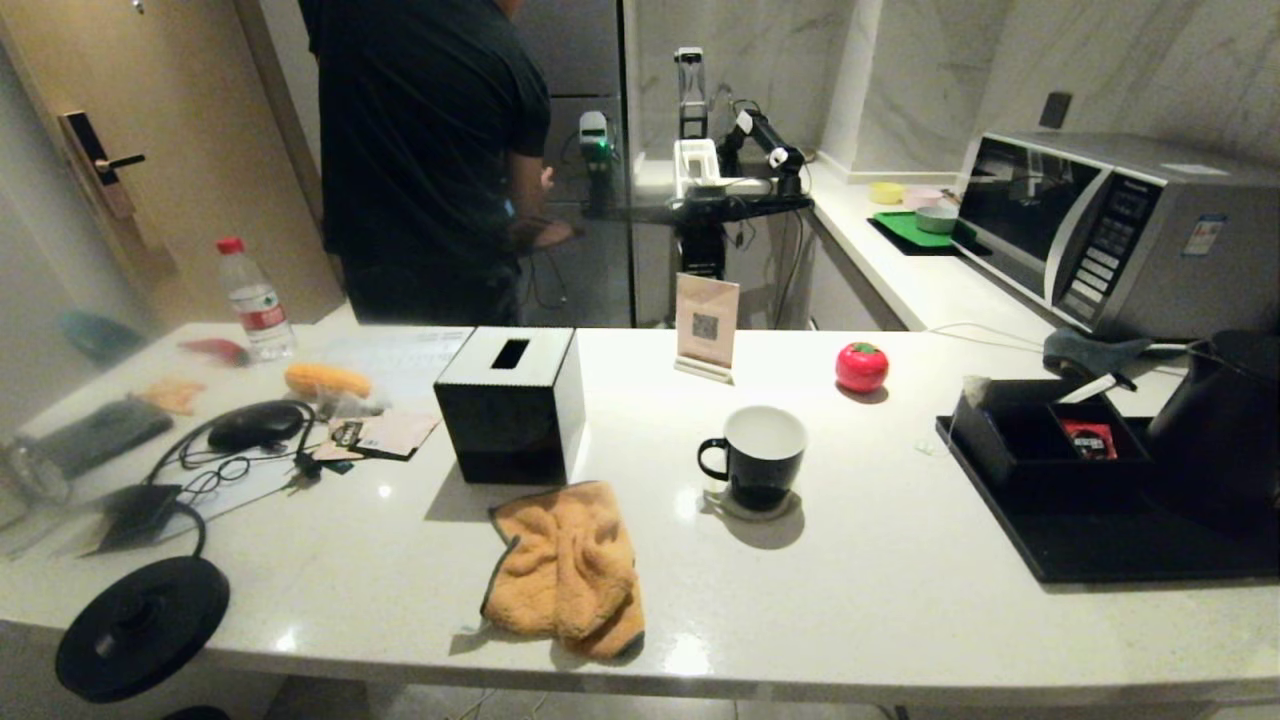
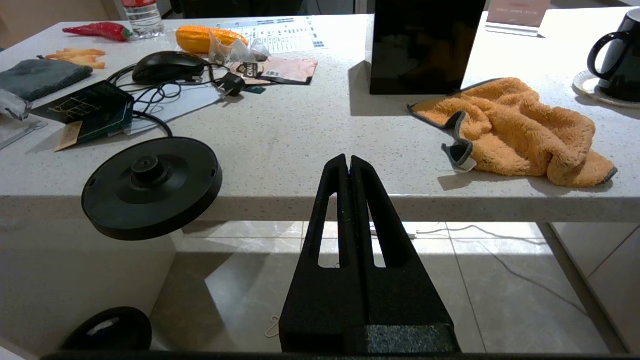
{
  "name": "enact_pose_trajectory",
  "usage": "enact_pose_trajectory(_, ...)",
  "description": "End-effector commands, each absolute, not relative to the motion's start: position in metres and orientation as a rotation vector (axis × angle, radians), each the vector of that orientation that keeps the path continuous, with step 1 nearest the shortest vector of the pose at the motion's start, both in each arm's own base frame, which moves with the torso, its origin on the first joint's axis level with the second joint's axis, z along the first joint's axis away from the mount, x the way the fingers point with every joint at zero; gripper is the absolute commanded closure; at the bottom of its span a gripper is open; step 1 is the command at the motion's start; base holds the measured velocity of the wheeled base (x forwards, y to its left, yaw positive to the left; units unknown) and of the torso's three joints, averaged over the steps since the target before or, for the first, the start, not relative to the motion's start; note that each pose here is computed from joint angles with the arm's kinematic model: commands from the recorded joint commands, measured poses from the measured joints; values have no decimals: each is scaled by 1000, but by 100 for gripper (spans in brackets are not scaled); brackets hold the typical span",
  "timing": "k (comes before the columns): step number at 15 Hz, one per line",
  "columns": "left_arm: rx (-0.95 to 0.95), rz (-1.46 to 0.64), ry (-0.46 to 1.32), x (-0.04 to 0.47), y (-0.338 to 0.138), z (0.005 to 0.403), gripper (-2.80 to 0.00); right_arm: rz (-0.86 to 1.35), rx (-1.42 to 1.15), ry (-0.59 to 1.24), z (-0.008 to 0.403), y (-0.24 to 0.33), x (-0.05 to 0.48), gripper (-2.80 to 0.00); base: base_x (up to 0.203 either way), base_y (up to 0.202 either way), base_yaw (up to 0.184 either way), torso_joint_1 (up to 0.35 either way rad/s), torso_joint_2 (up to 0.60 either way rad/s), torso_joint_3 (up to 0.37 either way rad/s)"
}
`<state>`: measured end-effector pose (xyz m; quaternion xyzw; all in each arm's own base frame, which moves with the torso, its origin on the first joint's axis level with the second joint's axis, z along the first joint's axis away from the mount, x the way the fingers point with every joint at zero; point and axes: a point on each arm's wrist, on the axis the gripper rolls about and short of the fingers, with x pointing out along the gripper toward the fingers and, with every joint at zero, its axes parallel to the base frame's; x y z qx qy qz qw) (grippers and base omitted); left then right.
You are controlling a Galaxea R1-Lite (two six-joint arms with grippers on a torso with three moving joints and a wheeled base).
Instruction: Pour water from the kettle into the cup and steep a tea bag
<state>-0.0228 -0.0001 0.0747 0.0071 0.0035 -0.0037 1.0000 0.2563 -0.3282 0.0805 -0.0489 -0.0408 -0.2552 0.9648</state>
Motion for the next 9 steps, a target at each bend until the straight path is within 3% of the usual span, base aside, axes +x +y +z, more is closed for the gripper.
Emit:
enact_pose_trajectory(1,15,-8,8,-23,0,75,0,-509,-104,-88,78,-329,259,-280,0,0,0,0,0,0)
enact_pose_trajectory(9,15,-8,8,-23,0,75,0,-479,-124,-120,85,-331,277,-280,0,0,0,0,0,0)
